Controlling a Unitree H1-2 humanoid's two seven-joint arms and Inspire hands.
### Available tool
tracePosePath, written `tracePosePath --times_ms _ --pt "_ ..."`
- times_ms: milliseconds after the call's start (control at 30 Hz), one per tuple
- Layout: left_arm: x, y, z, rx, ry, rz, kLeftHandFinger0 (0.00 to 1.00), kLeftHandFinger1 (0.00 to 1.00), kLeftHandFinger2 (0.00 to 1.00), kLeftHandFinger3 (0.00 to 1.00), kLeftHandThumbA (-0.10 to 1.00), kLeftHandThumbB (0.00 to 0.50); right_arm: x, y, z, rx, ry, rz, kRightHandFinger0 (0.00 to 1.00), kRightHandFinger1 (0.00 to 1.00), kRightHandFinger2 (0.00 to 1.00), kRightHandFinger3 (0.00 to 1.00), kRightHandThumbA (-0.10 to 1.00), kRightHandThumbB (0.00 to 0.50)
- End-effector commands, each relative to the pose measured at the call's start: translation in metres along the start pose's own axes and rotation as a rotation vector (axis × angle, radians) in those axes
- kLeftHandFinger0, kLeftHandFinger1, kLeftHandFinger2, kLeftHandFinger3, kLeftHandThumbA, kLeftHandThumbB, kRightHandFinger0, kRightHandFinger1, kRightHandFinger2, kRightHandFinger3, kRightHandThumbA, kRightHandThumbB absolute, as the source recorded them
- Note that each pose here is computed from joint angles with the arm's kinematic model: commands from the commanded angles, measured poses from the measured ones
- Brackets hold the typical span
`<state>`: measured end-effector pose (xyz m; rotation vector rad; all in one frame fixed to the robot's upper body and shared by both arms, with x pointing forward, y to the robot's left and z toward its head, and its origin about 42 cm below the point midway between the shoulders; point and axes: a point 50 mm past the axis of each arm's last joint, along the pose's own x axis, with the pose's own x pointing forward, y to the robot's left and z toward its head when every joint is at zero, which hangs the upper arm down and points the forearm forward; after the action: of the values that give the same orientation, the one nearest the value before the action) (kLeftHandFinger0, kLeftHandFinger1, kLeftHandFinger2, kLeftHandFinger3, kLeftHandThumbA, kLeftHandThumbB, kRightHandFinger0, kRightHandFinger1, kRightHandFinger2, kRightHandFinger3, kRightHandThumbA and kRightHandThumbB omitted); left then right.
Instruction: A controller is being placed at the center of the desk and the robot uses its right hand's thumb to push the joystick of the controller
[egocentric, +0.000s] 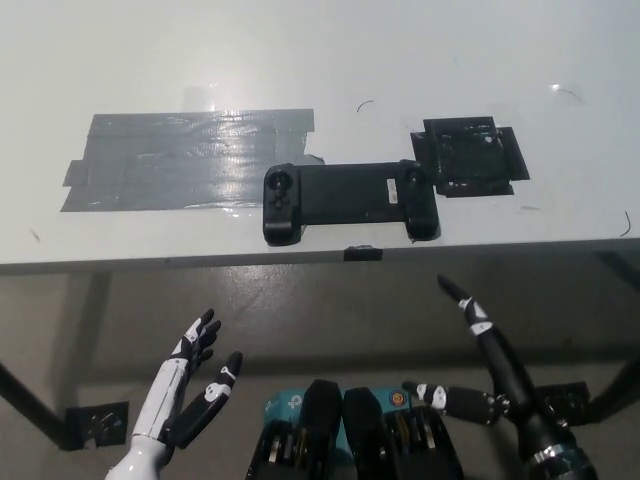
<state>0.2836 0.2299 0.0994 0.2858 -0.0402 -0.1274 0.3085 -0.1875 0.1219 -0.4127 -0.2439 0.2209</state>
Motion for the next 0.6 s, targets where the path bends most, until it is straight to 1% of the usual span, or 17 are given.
tracePosePath --times_ms 0,33,100,167,267,333,367,400,433,533,567 --pt "0.002 0.005 0.013 0.013 -0.08 0.002 1.0 1.0 1.0 1.0 0.67 0.0 0.028 -0.027 0.04 -0.005 -0.159 -0.13 1.0 1.0 1.0 1.0 1.0 0.223" --pt "0.002 0.005 0.013 0.015 -0.076 0.004 1.0 1.0 1.0 1.0 0.67 0.0 0.033 -0.031 0.043 -0.006 -0.164 -0.14 1.0 1.0 1.0 1.0 1.0 0.232" --pt "0.001 0.004 0.013 0.018 -0.07 0.003 1.0 1.0 1.0 1.0 0.67 0.001 0.048 -0.04 0.047 0.008 -0.174 -0.164 1.0 1.0 1.0 1.0 1.0 0.226" --pt "0.001 0.003 0.013 0.013 -0.069 0.003 1.0 1.0 1.0 1.0 0.66 0.0 0.071 -0.051 0.052 0.024 -0.183 -0.193 1.0 1.0 1.0 1.0 1.0 0.196" --pt "0.002 0.004 0.015 0.012 -0.074 0.009 1.0 1.0 1.0 1.0 0.66 0.0 0.098 -0.061 0.06 0.035 -0.192 -0.212 1.0 1.0 1.0 1.0 1.0 0.183" --pt "0.003 0.005 0.015 0.01 -0.085 0.005 1.0 1.0 1.0 1.0 0.64 0.0 0.119 -0.068 0.065 0.039 -0.185 -0.227 1.0 1.0 1.0 1.0 1.0 0.165" --pt "0.003 0.004 0.015 0.01 -0.085 0.007 1.0 1.0 1.0 1.0 0.64 0.006 0.124 -0.07 0.066 0.041 -0.185 -0.229 1.0 1.0 1.0 1.0 1.0 0.174" --pt "0.003 0.004 0.015 0.007 -0.082 0.011 1.0 1.0 1.0 1.0 0.64 0.008 0.131 -0.072 0.067 0.046 -0.182 -0.233 1.0 1.0 1.0 1.0 1.0 0.149" --pt "0.003 0.004 0.015 0.007 -0.084 0.011 1.0 1.0 1.0 1.0 0.64 0.007 0.141 -0.075 0.068 0.051 -0.171 -0.237 1.0 1.0 1.0 1.0 1.0 0.176" --pt "0.003 0.003 0.015 0.012 -0.085 0.007 1.0 1.0 1.0 1.0 0.63 0.003 0.163 -0.079 0.066 0.062 -0.138 -0.246 1.0 1.0 1.0 1.0 1.0 0.183" --pt "0.003 0.003 0.016 0.008 -0.089 0.006 1.0 1.0 1.0 1.0 0.61 0.0 0.17 -0.079 0.066 0.076 -0.124 -0.249 1.0 1.0 1.0 1.0 1.0 0.197"
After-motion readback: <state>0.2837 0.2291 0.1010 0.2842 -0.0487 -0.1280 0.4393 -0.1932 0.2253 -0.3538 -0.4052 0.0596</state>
